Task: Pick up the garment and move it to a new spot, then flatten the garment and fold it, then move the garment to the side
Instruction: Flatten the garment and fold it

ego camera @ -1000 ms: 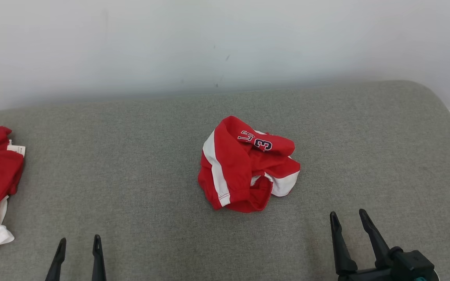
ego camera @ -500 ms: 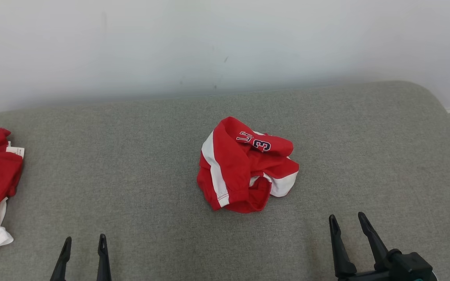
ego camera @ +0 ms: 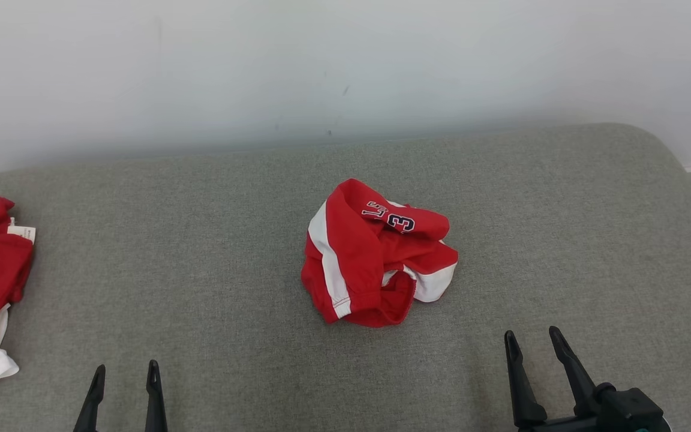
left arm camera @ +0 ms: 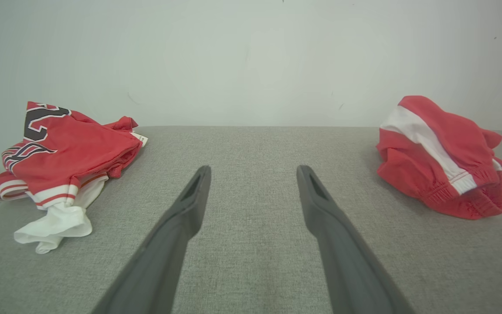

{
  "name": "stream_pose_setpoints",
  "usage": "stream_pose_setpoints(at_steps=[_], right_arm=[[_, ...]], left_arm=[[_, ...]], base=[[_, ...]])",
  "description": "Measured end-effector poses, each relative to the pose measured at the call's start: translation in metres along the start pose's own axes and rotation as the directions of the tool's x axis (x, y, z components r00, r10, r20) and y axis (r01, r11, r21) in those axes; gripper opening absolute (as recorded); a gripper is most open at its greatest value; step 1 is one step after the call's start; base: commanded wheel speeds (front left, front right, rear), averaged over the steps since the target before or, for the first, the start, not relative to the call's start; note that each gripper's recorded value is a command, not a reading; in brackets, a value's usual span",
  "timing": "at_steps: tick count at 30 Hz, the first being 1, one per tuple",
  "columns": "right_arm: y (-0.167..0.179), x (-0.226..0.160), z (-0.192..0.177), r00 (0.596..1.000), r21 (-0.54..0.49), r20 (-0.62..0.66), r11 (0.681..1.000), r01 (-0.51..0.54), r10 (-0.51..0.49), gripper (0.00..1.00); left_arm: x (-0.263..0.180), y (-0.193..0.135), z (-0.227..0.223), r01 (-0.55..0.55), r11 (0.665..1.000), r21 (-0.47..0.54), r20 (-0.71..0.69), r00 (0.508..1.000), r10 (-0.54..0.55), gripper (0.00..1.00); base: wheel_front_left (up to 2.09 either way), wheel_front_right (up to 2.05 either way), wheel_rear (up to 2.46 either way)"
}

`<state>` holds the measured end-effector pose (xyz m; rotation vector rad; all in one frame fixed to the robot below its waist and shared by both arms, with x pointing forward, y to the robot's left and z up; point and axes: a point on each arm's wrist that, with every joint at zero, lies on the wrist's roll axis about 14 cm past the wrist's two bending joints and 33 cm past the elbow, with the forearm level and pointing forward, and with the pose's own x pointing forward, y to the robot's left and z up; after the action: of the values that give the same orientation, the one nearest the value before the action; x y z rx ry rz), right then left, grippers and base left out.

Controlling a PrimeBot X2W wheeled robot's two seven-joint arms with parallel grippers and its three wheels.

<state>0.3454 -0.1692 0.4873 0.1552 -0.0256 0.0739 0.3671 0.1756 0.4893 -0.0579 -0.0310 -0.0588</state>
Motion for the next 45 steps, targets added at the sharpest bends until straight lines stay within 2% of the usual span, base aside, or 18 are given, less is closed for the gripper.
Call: stream_pose_setpoints(at_steps=[11,16,21,27,31,39,43,44,45], right_arm=[[-0.001,0.0,-0.002,1.0,0.001,-0.006,1.0,0.003,-0.003,1.0],[-0.006,0.002,-0.001,1.0,0.004,-0.004,1.0,0.018,-0.018,1.0],[-0.011,0.002,-0.004,0.999,0.007,-0.014,0.999,0.037,-0.037,1.0],[-0.023,0.005,-0.001,0.997,0.013,-0.006,0.997,0.074,-0.074,1.0],[-0.033,0.005,-0.001,0.994,0.018,-0.008,0.994,0.107,-0.107,1.0],[-0.061,-0.008,-0.005,0.979,0.023,-0.028,0.979,0.204,-0.203,1.0],[-0.071,-0.016,-0.008,0.97,0.015,-0.04,0.97,0.242,-0.241,1.0],[-0.073,-0.018,-0.007,0.968,0.014,-0.041,0.968,0.249,-0.248,1.0],[-0.075,-0.019,-0.007,0.966,0.013,-0.041,0.967,0.255,-0.255,1.0]], left_arm=[[0.002,-0.002,-0.002,0.01,1.0,0.005,-0.006,1.0,-0.01,1.0],[0.015,-0.034,0.0,0.114,0.994,-0.005,0.005,0.994,-0.113,1.0],[0.031,-0.094,0.0,0.297,0.955,0.005,0.011,0.955,-0.297,1.0],[0.043,-0.152,-0.008,0.484,0.875,0.021,-0.011,0.875,-0.484,1.0],[0.061,-0.166,-0.016,0.54,0.841,0.038,-0.035,0.842,-0.538,1.0],[0.094,-0.175,-0.046,0.566,0.824,0.021,-0.114,0.82,-0.561,1.0],[0.094,-0.18,-0.079,0.581,0.814,-0.005,-0.21,0.795,-0.569,1.0],[0.094,-0.182,-0.085,0.582,0.813,-0.013,-0.225,0.791,-0.569,0.45],[0.096,-0.186,-0.084,0.587,0.809,-0.017,-0.222,0.787,-0.576,0.0]], base=[[0.0,0.0,0.0],[0.0,0.0,0.0],[0.0,0.0,0.0],[0.0,0.0,0.0],[0.0,0.0,0.0],[0.0,0.0,0.0],[0.0,0.0,0.0],[0.0,0.0,0.0],[0.0,0.0,0.0]])
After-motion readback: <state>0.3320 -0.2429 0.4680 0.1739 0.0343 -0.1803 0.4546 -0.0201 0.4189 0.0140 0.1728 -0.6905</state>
